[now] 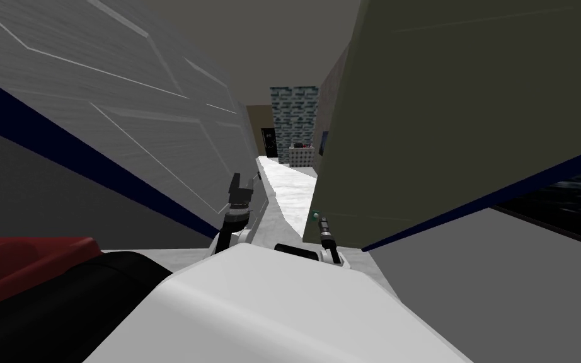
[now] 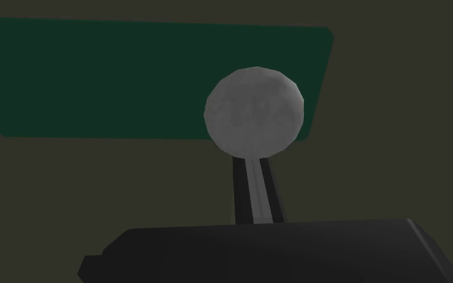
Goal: Push the door open
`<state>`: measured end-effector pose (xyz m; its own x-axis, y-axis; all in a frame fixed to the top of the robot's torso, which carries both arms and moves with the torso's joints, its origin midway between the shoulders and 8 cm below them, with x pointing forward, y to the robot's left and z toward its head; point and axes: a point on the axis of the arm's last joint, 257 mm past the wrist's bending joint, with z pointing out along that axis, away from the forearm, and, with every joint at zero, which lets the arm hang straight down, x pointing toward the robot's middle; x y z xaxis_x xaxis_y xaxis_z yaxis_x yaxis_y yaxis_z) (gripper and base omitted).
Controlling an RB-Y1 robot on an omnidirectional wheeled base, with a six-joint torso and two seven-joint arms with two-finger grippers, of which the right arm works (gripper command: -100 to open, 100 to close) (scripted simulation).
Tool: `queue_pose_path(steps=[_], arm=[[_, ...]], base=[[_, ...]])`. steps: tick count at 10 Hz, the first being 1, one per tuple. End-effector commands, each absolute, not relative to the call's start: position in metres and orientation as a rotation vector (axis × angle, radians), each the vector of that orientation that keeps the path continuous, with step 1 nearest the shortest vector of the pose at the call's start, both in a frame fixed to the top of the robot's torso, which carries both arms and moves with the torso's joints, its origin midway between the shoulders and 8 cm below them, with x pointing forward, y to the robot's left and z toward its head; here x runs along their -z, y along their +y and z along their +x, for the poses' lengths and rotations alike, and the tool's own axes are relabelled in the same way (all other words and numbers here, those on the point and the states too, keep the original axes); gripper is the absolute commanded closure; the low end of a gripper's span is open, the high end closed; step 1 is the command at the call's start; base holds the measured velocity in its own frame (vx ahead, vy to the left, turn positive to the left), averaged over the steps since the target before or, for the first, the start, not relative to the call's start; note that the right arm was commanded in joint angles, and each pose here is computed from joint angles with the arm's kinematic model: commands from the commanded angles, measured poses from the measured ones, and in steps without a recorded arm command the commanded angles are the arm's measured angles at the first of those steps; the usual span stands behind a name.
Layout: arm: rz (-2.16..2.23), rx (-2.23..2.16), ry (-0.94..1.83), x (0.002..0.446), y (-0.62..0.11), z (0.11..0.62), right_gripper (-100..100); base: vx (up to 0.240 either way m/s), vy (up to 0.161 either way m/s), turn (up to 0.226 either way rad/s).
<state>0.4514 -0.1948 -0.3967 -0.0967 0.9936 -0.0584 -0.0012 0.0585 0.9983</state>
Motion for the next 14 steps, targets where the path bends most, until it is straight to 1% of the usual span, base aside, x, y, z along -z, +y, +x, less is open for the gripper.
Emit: queue_pose_path(steps=[1, 4, 9, 10, 14], arm=[[1.117, -1.234, 1.311, 0.396, -0.197, 0.452, -100], [1.119, -1.238, 1.311, 0.395, -0.196, 0.452, -100], [1.156, -1.285, 1.288, 0.392, -0.173, 0.454, -100], [1.150, -1.277, 1.293, 0.393, -0.177, 0.454, -100], [1.133, -1.251, 1.298, 0.393, -0.193, 0.455, -100]], base=[[-0.025, 0.028, -0.046], [-0.163, 0.012, -0.016], [-0.209, 0.016, -0.027], [-0.093, 0.024, -0.009], [0.134, 0.021, 0.019]])
